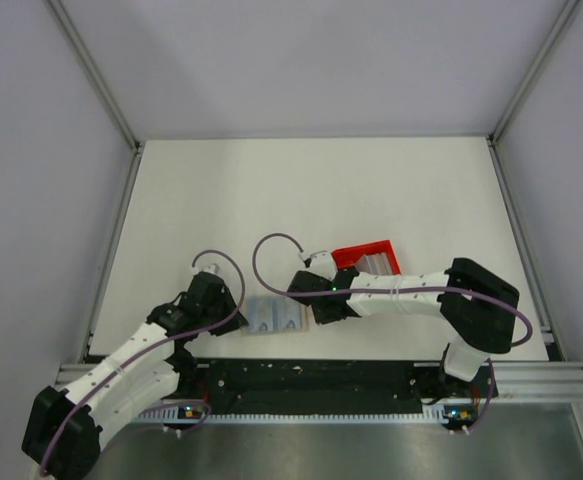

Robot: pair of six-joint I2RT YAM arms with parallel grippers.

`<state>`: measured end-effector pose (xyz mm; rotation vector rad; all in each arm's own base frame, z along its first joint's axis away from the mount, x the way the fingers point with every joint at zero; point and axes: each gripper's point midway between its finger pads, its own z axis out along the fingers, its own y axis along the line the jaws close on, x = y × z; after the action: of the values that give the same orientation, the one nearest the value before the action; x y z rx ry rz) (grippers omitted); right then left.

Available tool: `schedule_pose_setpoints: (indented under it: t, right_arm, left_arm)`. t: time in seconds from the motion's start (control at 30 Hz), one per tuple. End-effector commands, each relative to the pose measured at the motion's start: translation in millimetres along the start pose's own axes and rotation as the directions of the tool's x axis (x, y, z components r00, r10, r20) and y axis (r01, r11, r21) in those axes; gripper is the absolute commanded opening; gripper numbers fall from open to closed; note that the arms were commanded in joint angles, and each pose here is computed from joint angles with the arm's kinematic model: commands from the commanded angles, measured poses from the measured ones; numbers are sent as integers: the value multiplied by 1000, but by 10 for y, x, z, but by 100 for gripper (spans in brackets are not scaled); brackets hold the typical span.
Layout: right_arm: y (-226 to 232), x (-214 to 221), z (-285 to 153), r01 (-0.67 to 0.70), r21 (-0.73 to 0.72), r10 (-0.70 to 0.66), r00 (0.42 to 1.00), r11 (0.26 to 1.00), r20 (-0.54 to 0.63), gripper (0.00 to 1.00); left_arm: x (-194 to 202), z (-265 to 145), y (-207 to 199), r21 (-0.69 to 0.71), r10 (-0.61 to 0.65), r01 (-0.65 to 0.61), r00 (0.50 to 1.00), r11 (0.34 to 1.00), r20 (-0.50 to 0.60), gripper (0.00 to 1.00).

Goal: Put the credit cards into the card holder
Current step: Close the card holder at the center of the board.

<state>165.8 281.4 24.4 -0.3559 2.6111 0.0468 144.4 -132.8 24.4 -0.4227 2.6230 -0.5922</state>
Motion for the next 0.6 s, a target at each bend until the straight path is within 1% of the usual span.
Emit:
schedule_pose_setpoints:
  t: [0.0,0.17,0.23,0.3,0.4,0.47,0.5,0.53,0.57]
  right_arm:
    - [100,-63,4,-26,-52,27,1000,998,12,2]
    - [105,-41,28,-28,-59,28,1000,998,5,0]
    - [117,-47,25,-27,-64,27,1000,998,5,0]
    - [118,-50,22,-28,-67,29,1000,997,4,0]
    - [132,-85,-17,-38,-79,39,999,996,11,1]
    - [123,-118,-75,-57,-90,60,998,994,25,4]
    - [105,-142,-102,-66,-90,70,997,994,36,9]
    - [90,-190,-159,-75,-99,80,995,992,53,12]
    - [87,-226,-211,-79,-110,87,994,991,66,14]
  left_arm:
    - [-93,-15,-207,89,17,-19,1000,996,23,18]
    - [-160,-74,-336,133,37,-42,999,990,39,3]
    - [-182,-88,-379,148,46,-52,998,988,44,0]
    - [-194,-93,-413,164,58,-65,997,984,49,0]
    - [-203,-103,-384,142,57,-64,997,988,49,0]
    - [-234,-114,-328,109,57,-64,996,992,65,9]
    - [-234,-120,-279,84,58,-64,996,994,67,15]
    - [-247,-126,-236,59,58,-63,996,996,73,24]
    - [-243,-131,-196,39,56,-59,996,998,72,30]
